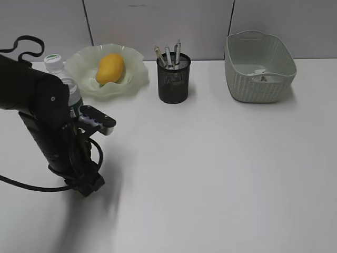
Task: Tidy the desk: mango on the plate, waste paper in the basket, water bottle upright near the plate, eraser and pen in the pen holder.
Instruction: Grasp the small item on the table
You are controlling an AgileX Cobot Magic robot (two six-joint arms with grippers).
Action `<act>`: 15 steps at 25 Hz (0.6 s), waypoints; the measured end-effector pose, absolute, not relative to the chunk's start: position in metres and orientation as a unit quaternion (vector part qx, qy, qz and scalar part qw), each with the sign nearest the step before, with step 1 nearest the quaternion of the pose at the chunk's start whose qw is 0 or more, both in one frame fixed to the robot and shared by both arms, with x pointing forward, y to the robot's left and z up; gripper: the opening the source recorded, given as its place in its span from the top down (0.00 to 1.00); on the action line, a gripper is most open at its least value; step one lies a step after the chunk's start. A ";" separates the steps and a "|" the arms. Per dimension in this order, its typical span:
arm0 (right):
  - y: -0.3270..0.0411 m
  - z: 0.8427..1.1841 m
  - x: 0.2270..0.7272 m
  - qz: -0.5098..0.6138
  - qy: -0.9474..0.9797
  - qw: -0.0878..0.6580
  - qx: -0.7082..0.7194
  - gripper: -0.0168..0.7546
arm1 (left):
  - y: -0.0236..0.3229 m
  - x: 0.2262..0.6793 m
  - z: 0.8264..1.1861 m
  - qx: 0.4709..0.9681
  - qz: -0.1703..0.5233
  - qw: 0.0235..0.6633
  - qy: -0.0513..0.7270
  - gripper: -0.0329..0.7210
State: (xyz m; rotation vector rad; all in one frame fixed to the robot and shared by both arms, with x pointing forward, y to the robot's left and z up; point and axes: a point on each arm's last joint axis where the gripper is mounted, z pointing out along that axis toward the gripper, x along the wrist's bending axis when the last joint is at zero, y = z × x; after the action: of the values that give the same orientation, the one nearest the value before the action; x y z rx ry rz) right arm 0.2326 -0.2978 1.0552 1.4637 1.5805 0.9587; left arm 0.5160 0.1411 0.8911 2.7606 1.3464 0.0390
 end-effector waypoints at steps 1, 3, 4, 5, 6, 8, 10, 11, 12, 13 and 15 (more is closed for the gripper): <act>-0.298 1.055 0.233 0.376 0.619 0.382 0.574 0.41 | 0.141 0.516 0.891 0.898 0.013 0.035 0.438 0.57; -0.298 1.055 0.233 0.376 0.619 0.382 0.574 0.41 | 0.141 0.516 0.891 0.899 0.014 0.035 0.437 0.61; -0.298 1.055 0.233 0.376 0.619 0.382 0.574 0.41 | 0.141 0.516 0.891 0.900 0.016 0.035 0.435 0.64; -0.298 1.055 0.233 0.376 0.619 0.382 0.574 0.41 | 0.141 0.517 0.891 0.900 0.016 0.034 0.434 0.68; -0.298 1.055 0.233 0.376 0.619 0.382 0.574 0.41 | 0.142 0.517 0.891 0.900 0.017 0.034 0.434 0.69; -0.298 1.055 0.233 0.376 0.619 0.382 0.574 0.41 | 0.142 0.517 0.891 0.900 0.018 0.034 0.433 0.69; -0.298 1.055 0.233 0.376 0.619 0.382 0.574 0.41 | 0.142 0.517 0.891 0.900 0.017 0.034 0.433 0.69; -0.298 1.055 0.233 0.376 0.619 0.382 0.574 0.41 | 0.141 0.517 0.892 0.900 0.018 0.035 0.433 0.69; -0.298 1.055 0.233 0.376 0.619 0.382 0.574 0.41 | 0.141 0.516 0.893 0.901 0.019 0.037 0.432 0.69; -0.298 1.055 0.233 0.376 0.619 0.382 0.574 0.41 | 0.140 0.516 0.895 0.901 0.021 0.040 0.432 0.69; -0.298 1.055 0.233 0.376 0.619 0.382 0.574 0.41 | 0.139 0.515 0.904 0.900 0.027 0.054 0.432 0.69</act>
State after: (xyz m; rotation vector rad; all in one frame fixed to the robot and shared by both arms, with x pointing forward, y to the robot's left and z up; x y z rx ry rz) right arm 0.2326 -0.2978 1.0552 1.4637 1.5805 0.9587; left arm 0.5155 0.1386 0.9045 2.7337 1.3137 0.0815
